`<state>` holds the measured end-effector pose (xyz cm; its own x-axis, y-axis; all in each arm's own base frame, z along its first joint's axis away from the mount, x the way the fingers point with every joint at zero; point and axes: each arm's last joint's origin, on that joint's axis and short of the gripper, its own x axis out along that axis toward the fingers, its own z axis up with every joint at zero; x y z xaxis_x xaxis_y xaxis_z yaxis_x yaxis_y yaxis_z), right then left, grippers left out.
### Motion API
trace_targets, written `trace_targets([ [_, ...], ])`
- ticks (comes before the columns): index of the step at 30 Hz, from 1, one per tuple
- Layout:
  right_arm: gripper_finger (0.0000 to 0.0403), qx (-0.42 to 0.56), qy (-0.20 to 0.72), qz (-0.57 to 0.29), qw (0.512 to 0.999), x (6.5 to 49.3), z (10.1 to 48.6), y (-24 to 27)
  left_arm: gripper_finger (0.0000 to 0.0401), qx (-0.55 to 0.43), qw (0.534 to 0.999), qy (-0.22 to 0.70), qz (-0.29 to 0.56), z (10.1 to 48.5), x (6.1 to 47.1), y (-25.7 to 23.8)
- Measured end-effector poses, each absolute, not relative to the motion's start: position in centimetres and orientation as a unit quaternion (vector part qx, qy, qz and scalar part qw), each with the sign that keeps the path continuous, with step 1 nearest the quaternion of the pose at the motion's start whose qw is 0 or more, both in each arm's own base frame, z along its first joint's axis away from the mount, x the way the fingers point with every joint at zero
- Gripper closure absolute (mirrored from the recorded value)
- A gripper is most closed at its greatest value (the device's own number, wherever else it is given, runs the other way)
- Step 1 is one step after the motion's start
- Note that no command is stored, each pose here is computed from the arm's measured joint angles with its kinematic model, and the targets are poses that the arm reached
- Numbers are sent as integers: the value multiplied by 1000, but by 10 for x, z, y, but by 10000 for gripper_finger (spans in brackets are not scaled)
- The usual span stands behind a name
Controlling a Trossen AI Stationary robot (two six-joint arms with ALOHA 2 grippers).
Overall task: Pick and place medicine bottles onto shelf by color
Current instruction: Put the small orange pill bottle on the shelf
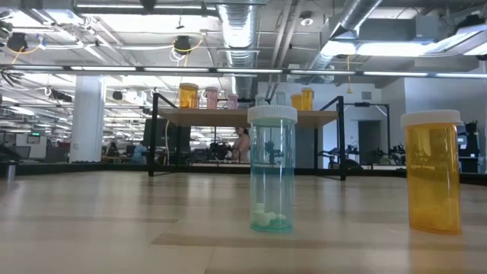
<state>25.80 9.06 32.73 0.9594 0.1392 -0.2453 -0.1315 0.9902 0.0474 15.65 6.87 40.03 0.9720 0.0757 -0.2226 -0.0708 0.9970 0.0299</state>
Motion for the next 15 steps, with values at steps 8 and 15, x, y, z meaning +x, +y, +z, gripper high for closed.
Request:
trace_targets([
  [8, 127, 24, 132, 67, 989, 258, 326, 91, 205, 4, 1000, 31, 5, 344, 134, 25],
  [15, 127, 15, 158, 71, 985, 273, 307, 100, 205, -2, 999, 1, -32, 306, 141, 6],
])
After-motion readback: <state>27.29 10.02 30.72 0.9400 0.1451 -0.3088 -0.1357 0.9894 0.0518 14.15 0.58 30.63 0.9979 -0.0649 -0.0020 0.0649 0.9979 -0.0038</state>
